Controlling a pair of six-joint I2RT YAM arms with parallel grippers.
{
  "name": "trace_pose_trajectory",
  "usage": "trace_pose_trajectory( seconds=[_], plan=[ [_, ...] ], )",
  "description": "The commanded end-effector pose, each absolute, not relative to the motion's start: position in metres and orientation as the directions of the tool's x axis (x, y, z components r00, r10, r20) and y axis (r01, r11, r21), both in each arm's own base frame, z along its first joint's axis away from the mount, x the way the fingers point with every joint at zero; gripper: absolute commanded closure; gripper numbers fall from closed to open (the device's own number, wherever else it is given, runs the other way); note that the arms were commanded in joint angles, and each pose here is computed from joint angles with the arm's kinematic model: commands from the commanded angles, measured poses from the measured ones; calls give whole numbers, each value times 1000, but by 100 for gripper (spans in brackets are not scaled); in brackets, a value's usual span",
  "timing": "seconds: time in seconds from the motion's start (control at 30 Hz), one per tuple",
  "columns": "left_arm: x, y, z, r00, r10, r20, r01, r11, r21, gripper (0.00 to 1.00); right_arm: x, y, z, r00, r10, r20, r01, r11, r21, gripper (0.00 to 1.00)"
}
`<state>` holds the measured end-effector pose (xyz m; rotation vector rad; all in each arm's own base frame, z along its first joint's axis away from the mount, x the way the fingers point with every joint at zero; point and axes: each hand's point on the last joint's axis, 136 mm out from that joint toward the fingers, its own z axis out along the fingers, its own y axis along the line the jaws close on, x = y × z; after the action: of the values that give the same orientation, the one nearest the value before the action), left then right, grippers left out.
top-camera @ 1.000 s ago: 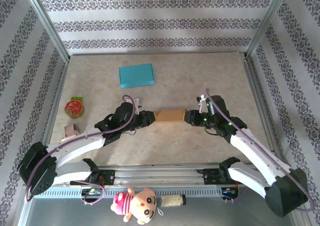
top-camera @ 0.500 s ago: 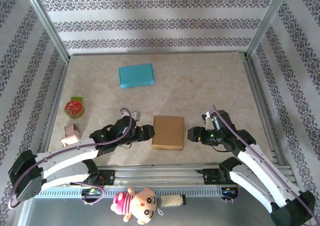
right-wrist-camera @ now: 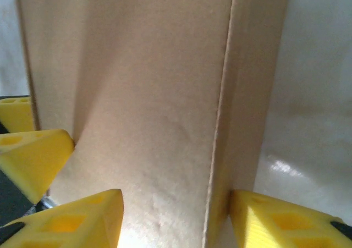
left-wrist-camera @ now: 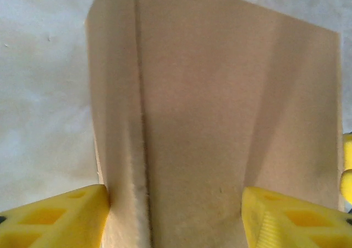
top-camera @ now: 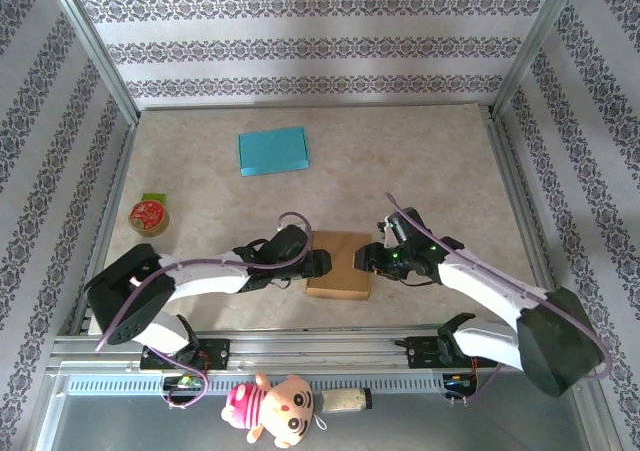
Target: Fold the paper box
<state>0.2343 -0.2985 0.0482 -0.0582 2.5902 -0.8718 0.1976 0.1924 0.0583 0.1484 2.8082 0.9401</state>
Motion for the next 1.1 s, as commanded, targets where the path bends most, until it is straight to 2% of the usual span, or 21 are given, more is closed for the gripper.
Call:
trace_pose_trajectory(
  seconds=[0.0,0.1,0.2,0.33,0.47,0.73,0.93,1.07],
  plan=[
    [250,-333,65,-918,-192,-347,117,705,-700,44,218,211,66,-973,151,-175,-1,754,656,50],
    [269,-346,63,-917,-206,-342,116,682,-722,47,248,213,71,-965,192,-180,16,728,686,56],
    [308,-358,62,-910,-254,-327,100,631,-769,53,290,204,78,-945,246,-217,25,714,700,57],
    [367,-383,77,-883,-247,-399,191,588,-786,54,355,193,92,-918,262,-299,-17,726,687,58],
    [424,-399,81,-847,-207,-490,261,641,-722,53,417,190,93,-906,275,-322,-30,717,696,58],
    [532,-377,62,-760,-253,-598,186,797,-574,52,517,186,79,-895,253,-368,-52,761,647,54],
    [568,-363,50,-761,-278,-586,144,809,-570,52,560,170,74,-880,252,-402,-54,789,612,46],
    [574,-354,52,-754,-294,-587,128,811,-571,45,573,169,76,-886,233,-400,-61,798,599,40]
  ],
)
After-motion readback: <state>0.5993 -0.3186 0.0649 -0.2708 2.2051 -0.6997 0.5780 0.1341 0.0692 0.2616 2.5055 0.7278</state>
